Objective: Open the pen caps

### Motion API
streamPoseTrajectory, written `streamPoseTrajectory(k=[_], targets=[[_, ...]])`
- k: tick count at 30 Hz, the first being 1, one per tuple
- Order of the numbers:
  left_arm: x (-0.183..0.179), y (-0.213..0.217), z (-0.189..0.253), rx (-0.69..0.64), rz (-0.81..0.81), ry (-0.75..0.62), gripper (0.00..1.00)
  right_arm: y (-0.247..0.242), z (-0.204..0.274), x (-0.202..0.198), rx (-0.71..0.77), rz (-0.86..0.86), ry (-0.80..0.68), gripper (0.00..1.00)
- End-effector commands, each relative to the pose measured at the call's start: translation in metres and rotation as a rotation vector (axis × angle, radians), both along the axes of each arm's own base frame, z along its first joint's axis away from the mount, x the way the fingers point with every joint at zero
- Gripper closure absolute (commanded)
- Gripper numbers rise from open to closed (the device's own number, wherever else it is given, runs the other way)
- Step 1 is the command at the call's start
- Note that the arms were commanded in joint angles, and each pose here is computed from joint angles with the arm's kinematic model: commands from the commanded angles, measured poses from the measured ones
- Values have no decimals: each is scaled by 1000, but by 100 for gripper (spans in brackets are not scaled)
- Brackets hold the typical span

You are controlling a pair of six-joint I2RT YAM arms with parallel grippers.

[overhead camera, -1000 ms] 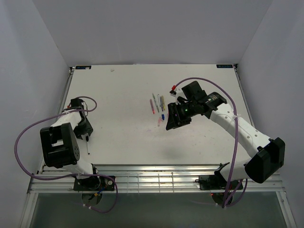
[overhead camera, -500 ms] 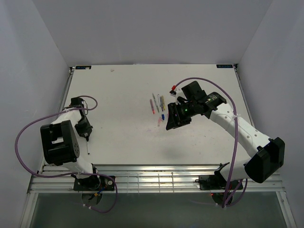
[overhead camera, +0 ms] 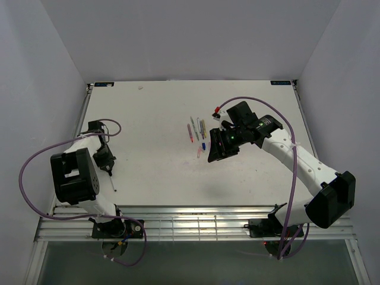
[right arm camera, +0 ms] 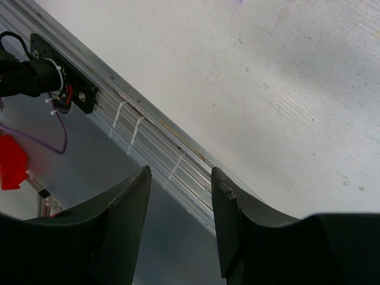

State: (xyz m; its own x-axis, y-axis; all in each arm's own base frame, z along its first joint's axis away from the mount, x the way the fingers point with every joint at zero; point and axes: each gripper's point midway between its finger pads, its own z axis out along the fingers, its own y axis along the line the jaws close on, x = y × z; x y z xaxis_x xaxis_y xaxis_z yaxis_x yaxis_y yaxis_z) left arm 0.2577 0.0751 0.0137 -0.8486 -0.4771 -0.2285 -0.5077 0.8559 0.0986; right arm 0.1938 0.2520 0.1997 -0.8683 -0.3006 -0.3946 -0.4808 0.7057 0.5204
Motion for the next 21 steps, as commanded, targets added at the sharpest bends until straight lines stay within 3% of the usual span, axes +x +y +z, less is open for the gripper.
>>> streamPoseTrajectory(k=[1,4,12,21], targets=[[4,-16,-11,-97,35,5,82,2,5,3,11,15,-36,49],[8,-23,-11,-136,67,-11,81,2,6,3,12,15,-37,49],[13,-31,-4,-170,95,-84,54,5,12,4,25,16,-40,49],[3,-41,-3,-209,93,-92,51,4,11,1,30,19,-34,49]])
